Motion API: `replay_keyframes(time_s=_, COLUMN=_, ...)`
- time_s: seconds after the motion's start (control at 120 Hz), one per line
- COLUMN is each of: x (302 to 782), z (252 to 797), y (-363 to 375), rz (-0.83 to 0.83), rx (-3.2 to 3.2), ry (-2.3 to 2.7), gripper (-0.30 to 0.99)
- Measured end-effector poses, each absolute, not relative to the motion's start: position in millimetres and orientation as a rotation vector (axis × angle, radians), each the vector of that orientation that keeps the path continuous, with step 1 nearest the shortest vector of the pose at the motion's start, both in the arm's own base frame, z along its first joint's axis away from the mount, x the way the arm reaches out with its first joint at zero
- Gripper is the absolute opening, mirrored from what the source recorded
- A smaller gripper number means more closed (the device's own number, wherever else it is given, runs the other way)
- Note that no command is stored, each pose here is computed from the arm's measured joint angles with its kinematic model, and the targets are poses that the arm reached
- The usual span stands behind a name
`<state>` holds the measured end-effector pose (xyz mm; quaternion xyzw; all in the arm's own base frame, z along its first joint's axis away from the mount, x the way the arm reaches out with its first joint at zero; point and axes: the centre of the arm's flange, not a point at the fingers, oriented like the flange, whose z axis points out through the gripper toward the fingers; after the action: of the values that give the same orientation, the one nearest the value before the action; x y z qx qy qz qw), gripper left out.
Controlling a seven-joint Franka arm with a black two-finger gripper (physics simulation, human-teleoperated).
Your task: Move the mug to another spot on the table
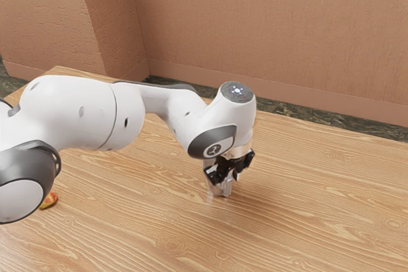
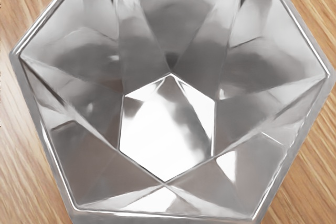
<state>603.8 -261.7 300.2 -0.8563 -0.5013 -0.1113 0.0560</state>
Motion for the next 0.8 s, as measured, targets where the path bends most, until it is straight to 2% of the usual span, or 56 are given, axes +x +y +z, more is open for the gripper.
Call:
replay_keyframes(time_s=0.5, x=603.2, z=300.3, y=-261.1, rz=-0.346, rx=-2.586, ry=-1.515, gripper=0.14)
replay_keyframes(time_s=0.8, x=604.5, z=304.4, y=-257.8, rz=-0.449, rx=-2.567, ry=-1.408, gripper=0.10)
